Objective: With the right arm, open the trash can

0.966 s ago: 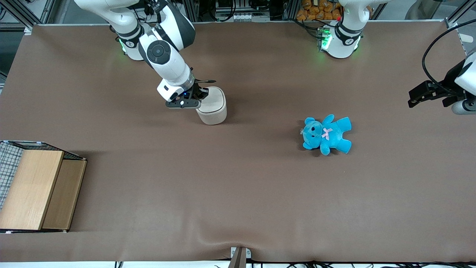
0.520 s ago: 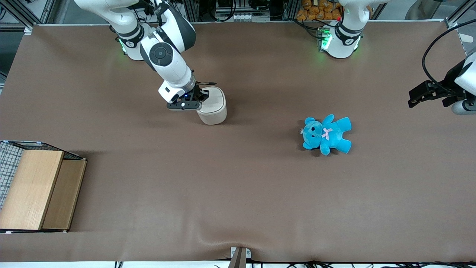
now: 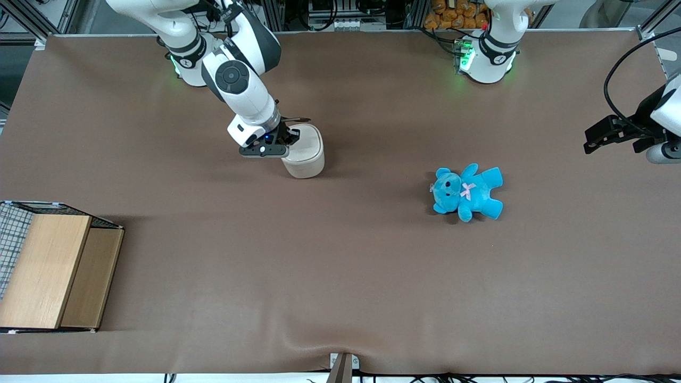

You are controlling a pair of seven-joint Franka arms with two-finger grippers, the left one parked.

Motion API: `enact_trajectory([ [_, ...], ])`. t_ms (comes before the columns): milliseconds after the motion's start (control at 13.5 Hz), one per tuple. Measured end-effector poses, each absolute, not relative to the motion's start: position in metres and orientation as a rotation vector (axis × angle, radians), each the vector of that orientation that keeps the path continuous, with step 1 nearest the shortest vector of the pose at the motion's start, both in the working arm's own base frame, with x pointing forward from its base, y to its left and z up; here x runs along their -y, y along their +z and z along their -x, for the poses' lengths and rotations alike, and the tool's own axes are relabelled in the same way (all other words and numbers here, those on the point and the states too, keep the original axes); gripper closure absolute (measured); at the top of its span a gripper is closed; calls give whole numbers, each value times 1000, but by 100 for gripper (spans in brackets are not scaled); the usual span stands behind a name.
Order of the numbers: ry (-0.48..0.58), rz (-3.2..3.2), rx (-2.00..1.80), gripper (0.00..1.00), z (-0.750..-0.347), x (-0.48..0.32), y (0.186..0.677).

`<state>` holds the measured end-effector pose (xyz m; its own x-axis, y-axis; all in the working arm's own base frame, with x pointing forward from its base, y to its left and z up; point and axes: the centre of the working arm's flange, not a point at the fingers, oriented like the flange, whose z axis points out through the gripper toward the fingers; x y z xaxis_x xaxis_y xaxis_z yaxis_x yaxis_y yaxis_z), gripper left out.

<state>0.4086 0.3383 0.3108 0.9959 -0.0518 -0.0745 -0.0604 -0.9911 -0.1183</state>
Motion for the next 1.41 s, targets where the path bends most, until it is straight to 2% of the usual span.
enact_trajectory([
  [223, 160, 3038, -122, 99, -413, -343, 324],
  [371, 210, 3051, -146, 99, -424, -352, 353],
  [520, 206, 3043, -173, 99, -434, -360, 381],
  [817, 178, 3014, -237, 99, -430, -384, 403],
  [891, 171, 2999, -267, 92, -429, -391, 411],
  [1411, 200, 2951, -352, 19, -453, -394, 489],
])
